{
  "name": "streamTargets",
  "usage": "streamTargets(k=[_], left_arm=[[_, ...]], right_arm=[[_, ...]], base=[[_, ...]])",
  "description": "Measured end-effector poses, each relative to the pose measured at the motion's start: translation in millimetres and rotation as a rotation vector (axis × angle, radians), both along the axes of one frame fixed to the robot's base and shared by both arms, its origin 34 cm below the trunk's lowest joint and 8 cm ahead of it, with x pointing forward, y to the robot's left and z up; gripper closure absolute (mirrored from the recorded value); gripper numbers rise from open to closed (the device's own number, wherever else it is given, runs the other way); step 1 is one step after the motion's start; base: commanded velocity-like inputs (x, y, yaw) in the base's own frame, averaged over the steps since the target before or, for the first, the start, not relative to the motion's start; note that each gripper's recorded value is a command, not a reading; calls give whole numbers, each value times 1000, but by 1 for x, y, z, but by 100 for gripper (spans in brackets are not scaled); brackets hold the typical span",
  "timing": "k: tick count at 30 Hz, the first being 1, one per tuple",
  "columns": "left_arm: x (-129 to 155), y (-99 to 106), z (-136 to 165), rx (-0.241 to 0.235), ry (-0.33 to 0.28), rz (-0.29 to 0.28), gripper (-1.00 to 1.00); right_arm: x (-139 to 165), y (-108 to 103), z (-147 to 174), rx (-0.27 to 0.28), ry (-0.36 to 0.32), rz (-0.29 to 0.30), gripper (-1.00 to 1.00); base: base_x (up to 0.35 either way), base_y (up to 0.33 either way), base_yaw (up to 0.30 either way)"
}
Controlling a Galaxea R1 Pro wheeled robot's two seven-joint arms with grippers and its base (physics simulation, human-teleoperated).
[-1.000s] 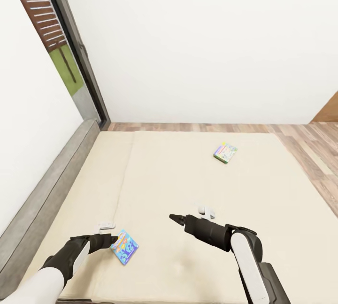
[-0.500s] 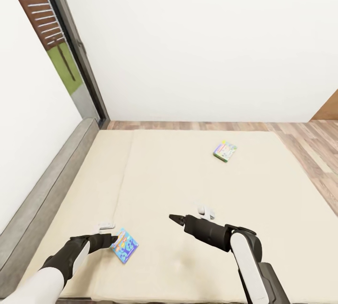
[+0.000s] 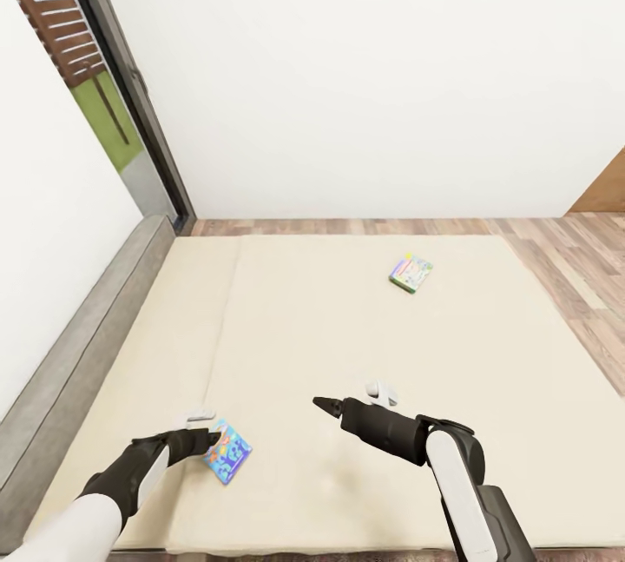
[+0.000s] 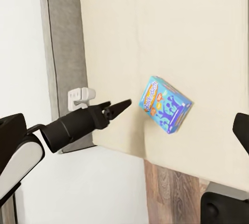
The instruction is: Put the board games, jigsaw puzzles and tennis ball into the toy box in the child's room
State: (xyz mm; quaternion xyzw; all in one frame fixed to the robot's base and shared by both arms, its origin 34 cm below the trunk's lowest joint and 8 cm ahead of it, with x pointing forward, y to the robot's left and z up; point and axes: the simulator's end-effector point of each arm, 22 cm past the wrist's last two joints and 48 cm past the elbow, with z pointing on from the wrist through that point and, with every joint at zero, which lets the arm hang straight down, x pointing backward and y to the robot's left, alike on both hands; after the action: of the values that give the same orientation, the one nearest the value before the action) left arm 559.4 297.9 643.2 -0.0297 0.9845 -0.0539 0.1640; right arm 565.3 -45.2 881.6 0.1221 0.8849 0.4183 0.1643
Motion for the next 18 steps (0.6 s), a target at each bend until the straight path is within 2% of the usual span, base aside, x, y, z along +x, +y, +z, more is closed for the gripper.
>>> streamTargets(k=[6,10,18], left_arm=[[4,-14,-3,-13,-24,-7,-100],[8,-15,-3,-13,-50,-9,-100],[6,-16,-8,-12,-51,-10,-100]], right_arm=[[-1,0,-4,0,9,0,-100],[-2,0,-7,0,15,1,-100],[-4,0,-13,0,28,0,-100]], base=[[0,0,-73],[0,0,-74],[0,0,-74]])
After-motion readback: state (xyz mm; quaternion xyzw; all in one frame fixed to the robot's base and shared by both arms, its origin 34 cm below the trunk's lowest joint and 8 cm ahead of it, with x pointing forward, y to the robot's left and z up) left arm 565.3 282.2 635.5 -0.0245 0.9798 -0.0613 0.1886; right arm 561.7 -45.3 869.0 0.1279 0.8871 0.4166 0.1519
